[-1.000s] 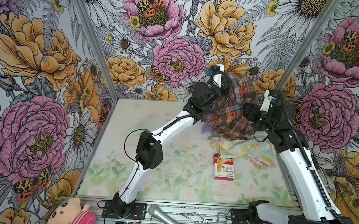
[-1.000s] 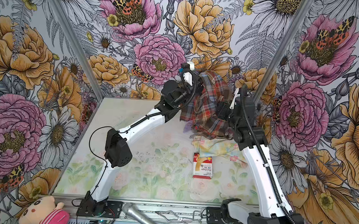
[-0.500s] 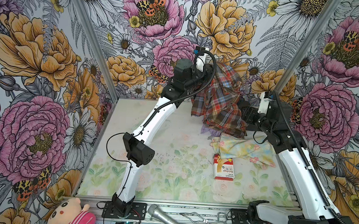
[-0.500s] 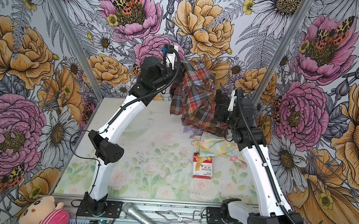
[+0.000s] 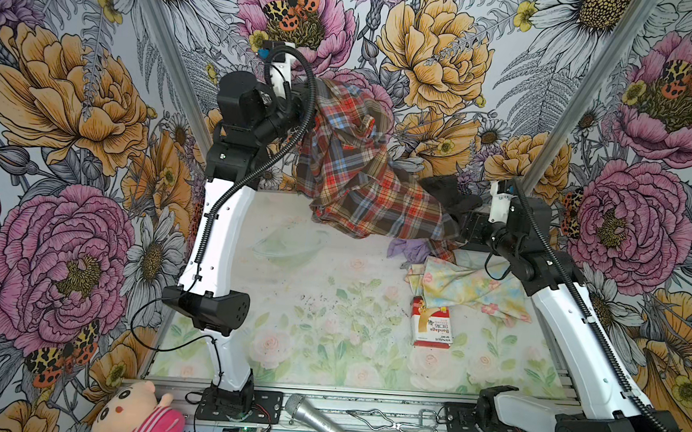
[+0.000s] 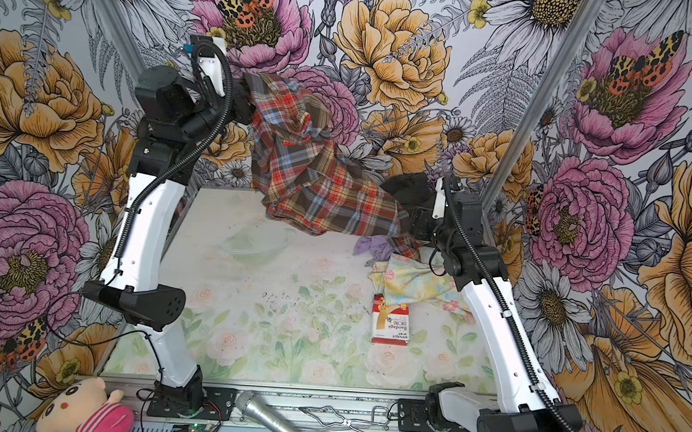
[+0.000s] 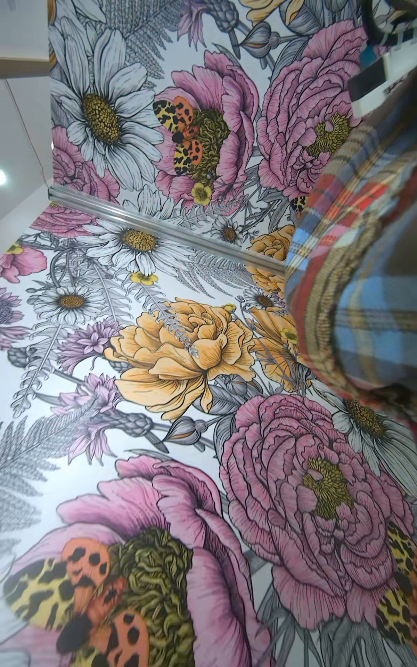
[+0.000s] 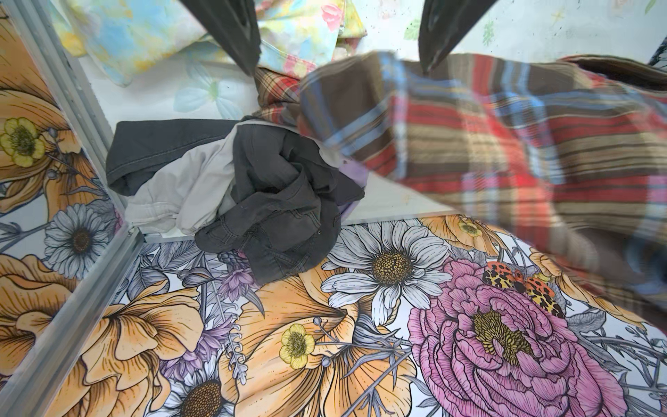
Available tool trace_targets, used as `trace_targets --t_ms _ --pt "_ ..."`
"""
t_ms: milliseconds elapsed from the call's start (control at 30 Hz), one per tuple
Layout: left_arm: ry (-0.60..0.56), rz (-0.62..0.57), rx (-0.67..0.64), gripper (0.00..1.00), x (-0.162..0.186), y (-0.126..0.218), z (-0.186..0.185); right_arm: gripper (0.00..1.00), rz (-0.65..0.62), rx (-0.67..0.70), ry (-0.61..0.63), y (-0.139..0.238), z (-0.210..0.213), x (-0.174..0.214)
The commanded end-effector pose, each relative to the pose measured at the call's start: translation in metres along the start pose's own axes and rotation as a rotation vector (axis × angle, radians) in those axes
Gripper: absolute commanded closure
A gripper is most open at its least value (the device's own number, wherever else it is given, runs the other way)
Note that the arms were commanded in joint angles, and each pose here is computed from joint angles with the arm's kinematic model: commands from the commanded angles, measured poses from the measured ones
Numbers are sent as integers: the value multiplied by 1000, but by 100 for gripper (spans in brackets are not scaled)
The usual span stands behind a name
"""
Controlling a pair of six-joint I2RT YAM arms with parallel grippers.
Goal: Pick out a specific cloth from the pile
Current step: 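Carry the plaid shirt away with the left gripper while the right releases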
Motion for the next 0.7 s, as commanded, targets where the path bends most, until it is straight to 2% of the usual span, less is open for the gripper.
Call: trace_targets --t_ms 0,300,667 --pt "-5 -49 -48 100 -23 32 11 30 10 4 25 -5 1 3" --pt "19 -64 -255 100 -38 88 56 28 26 -5 61 -12 10 5" --pt "31 -114 -458 100 -56 138 86 24 37 16 109 -18 21 12"
Point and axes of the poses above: each gripper's point midway between its finger pads, its own y axis back along the fingers, its own z axis along the line the jaws close on, x = y × z, the point moved 10 cm from there along y, back along the fingers, and after that the axes turned 10 degrees about -y, right-handed, at the moved point
